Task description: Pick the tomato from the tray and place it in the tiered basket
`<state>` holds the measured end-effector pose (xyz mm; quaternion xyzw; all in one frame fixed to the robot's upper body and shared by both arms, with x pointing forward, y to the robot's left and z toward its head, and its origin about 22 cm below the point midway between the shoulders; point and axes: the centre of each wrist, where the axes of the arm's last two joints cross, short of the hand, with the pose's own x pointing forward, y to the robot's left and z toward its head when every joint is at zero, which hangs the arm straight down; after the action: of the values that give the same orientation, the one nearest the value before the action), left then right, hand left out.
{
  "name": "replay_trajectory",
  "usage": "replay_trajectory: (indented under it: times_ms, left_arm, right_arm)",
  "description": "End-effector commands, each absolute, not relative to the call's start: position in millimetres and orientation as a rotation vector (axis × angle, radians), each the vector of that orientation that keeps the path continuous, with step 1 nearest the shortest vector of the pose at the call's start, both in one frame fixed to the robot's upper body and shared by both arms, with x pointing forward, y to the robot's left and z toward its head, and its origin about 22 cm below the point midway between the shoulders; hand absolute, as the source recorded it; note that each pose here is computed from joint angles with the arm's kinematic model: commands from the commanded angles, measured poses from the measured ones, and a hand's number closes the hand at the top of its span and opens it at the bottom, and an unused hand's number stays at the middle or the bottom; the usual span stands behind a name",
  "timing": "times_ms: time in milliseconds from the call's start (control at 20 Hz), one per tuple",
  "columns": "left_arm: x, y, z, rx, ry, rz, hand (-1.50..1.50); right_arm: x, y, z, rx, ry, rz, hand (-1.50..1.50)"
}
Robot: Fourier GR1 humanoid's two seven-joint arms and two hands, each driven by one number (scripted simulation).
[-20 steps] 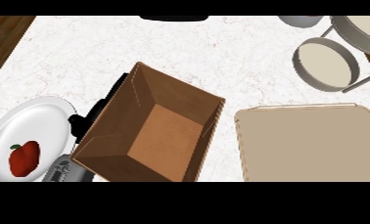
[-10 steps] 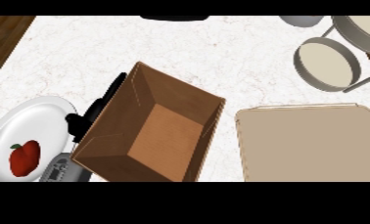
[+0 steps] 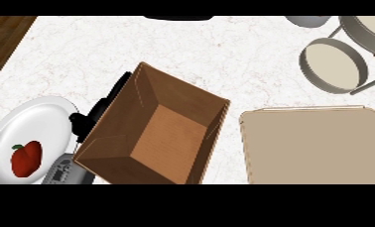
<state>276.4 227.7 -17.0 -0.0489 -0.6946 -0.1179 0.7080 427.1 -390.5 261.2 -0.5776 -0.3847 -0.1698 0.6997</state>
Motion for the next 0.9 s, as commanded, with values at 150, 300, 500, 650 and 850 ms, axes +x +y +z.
replay_trajectory:
  times_ms: [150,300,500,650,850]
  left_arm:
    - [282.0,231.4,-14.2,-0.110,-1.548,-0.271,0.00]
    - [274.8,226.6,-25.8,-0.109,-1.543,-0.272,0.00]
    - [273.5,220.1,-21.4,-0.099,-1.545,-0.284,0.00]
    - [276.9,228.5,-5.4,-0.091,-1.567,-0.252,0.00]
    - [281.6,223.3,-7.2,-0.085,-1.555,-0.246,0.00]
  right_arm:
    - [442.6,-376.9,261.4,-1.043,-0.866,-0.581,1.50]
    - [441.4,-382.7,261.3,-0.912,-0.845,-0.714,-1.50]
    - [444.6,-377.9,257.5,-0.871,-0.916,-0.786,-1.50]
    - [439.6,-387.9,250.4,-0.941,-0.954,-0.860,-1.50]
    - [430.5,-404.4,253.9,-1.194,-0.949,-0.925,-1.50]
